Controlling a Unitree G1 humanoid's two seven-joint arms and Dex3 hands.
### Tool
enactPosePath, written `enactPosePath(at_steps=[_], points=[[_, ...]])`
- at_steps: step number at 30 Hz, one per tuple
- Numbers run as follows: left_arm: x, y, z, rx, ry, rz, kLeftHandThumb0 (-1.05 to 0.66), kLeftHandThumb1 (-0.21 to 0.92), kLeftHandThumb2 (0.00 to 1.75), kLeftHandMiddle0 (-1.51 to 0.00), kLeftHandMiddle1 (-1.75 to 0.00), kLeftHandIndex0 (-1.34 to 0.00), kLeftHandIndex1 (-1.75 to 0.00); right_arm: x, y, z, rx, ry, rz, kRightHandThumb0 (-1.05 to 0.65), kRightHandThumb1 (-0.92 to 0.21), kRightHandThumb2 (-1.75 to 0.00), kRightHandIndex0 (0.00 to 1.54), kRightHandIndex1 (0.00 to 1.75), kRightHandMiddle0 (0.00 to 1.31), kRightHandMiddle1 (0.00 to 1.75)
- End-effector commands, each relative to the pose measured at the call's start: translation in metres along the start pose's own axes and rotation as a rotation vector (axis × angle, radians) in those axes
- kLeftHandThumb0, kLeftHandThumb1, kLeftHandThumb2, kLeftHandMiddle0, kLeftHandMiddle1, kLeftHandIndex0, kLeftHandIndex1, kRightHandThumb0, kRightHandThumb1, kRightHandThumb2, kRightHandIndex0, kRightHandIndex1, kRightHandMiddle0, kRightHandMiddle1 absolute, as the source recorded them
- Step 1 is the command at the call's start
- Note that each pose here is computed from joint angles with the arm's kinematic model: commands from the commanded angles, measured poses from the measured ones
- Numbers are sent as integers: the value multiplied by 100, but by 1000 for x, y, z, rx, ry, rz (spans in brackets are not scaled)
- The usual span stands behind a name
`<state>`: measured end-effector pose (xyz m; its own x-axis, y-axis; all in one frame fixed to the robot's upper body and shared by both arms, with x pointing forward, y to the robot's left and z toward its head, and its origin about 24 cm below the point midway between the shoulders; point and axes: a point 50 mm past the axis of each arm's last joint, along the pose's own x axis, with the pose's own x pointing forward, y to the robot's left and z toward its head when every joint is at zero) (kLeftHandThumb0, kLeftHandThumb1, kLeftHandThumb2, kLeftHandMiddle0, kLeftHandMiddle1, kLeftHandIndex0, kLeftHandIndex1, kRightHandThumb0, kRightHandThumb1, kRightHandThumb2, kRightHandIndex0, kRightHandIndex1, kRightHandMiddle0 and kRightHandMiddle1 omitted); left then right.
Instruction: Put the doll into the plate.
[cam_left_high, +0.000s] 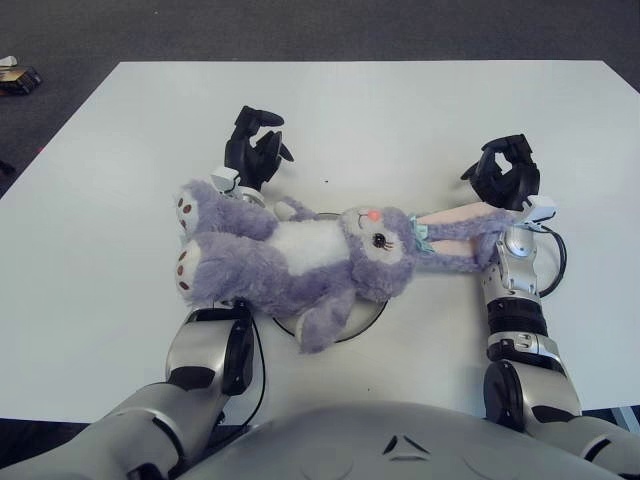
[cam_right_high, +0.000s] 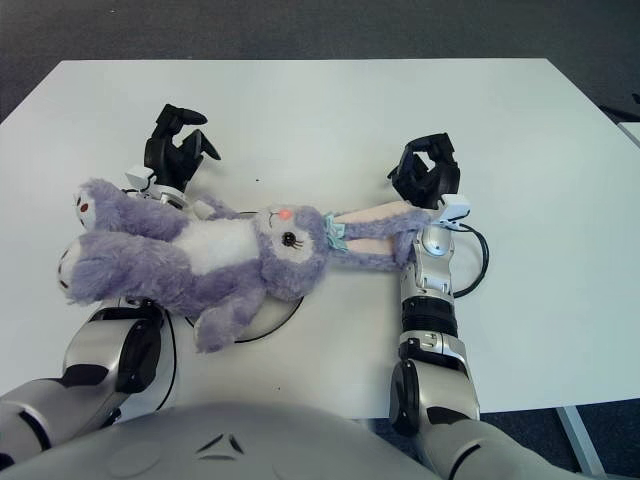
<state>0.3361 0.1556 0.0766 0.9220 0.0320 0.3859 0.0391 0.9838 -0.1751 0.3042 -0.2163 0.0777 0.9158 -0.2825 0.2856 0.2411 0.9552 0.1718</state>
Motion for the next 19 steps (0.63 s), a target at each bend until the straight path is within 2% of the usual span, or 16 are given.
enactPosePath(at_steps=[1, 19], points=[[-26, 13, -23, -8, 111, 48, -35, 92, 33, -84, -175, -41, -153, -5, -3, 0, -18, -3, 1, -38, -72, -78, 74, 175, 33, 175], [-25, 14, -24, -16, 113, 63, -35, 92, 34, -85, -175, -39, -155, -6, -3, 4, -45, 23, -1, -38, -73, -77, 74, 175, 33, 175]])
